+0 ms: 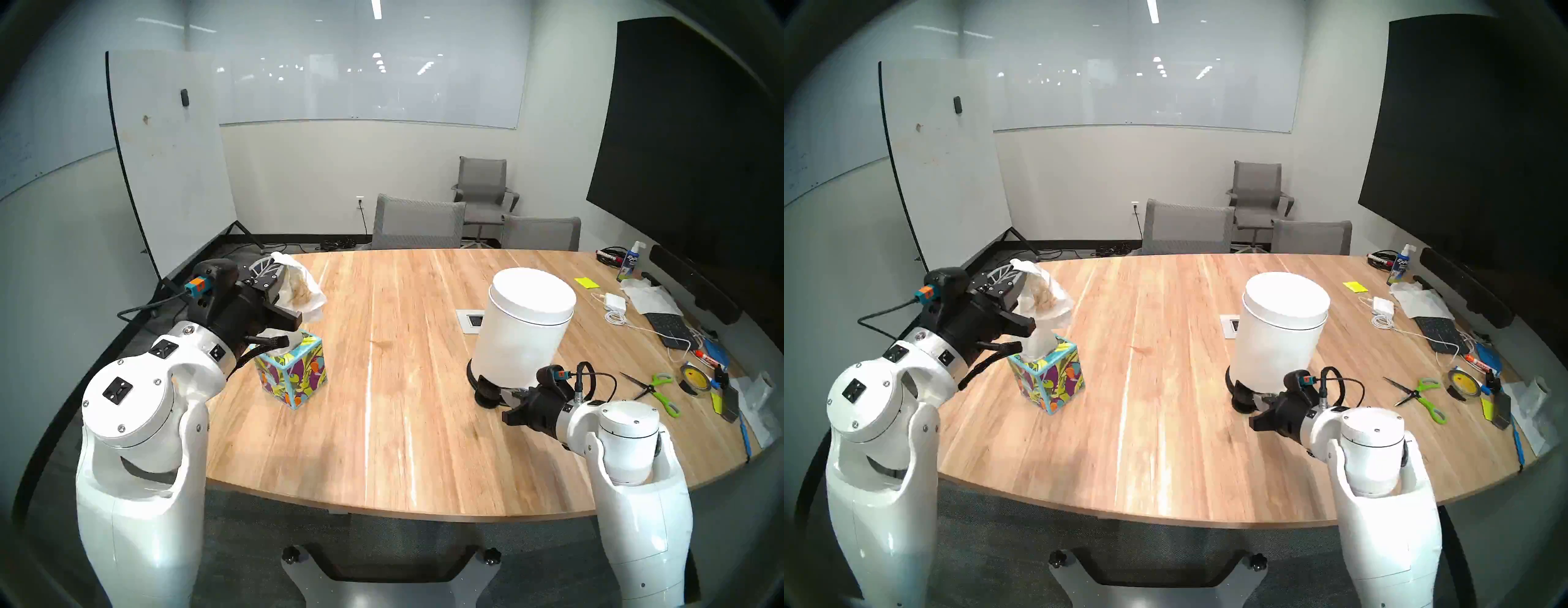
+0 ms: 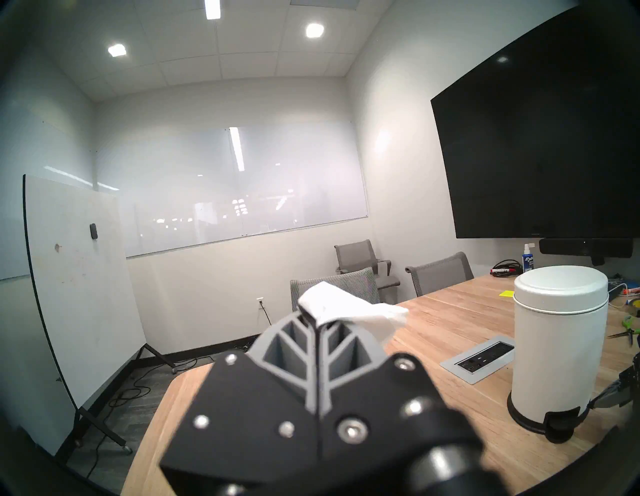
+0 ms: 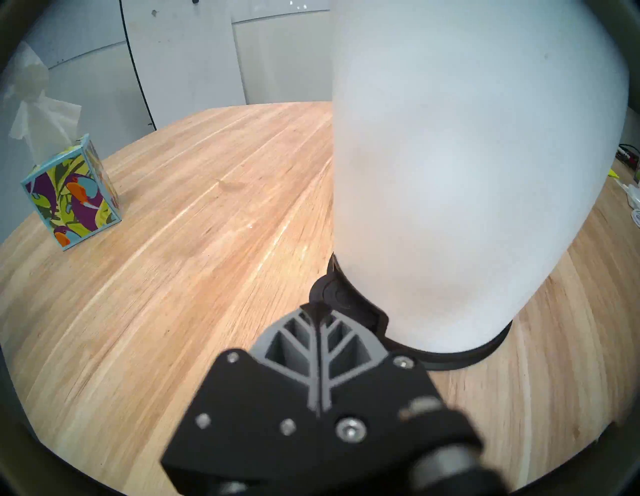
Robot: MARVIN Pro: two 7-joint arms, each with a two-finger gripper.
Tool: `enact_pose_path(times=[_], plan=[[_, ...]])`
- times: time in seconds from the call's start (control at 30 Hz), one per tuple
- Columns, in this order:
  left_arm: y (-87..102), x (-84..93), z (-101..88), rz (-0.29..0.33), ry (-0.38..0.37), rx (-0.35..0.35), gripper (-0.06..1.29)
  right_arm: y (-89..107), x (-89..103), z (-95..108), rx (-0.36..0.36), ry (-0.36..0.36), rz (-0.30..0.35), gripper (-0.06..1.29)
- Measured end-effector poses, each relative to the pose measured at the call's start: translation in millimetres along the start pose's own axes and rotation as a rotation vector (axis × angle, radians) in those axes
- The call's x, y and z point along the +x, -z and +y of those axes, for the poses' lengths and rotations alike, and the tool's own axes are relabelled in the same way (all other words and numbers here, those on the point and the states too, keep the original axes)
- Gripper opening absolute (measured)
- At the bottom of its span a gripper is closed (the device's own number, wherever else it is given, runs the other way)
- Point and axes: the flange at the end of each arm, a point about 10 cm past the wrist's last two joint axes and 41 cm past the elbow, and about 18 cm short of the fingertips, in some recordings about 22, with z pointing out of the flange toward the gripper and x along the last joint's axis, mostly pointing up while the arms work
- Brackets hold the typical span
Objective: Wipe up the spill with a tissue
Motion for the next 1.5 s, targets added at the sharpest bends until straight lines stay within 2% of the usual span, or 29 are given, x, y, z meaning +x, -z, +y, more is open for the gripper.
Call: enact_pose_path(times=[0.3,0.63,0.93,1.5], plan=[[0.0,0.1,0.0,0.0,0.0,0.0,-0.02,-16.0,-5.5,6,0.013,0.019,-0.036,-0.03],[0.0,0.1,0.0,0.0,0.0,0.0,-0.02,-22.1,3.2,9,0.022,0.034,-0.029,-0.03],[0.0,0.1,0.0,0.0,-0.001,-0.001,-0.02,-32.7,-0.2,19,0.031,0.03,-0.055,-0.03],[-0.1,0.2,-0.1,0.001,-0.001,0.0,-0.02,-43.1,1.4,20,0.064,0.056,-0.074,-0.03]])
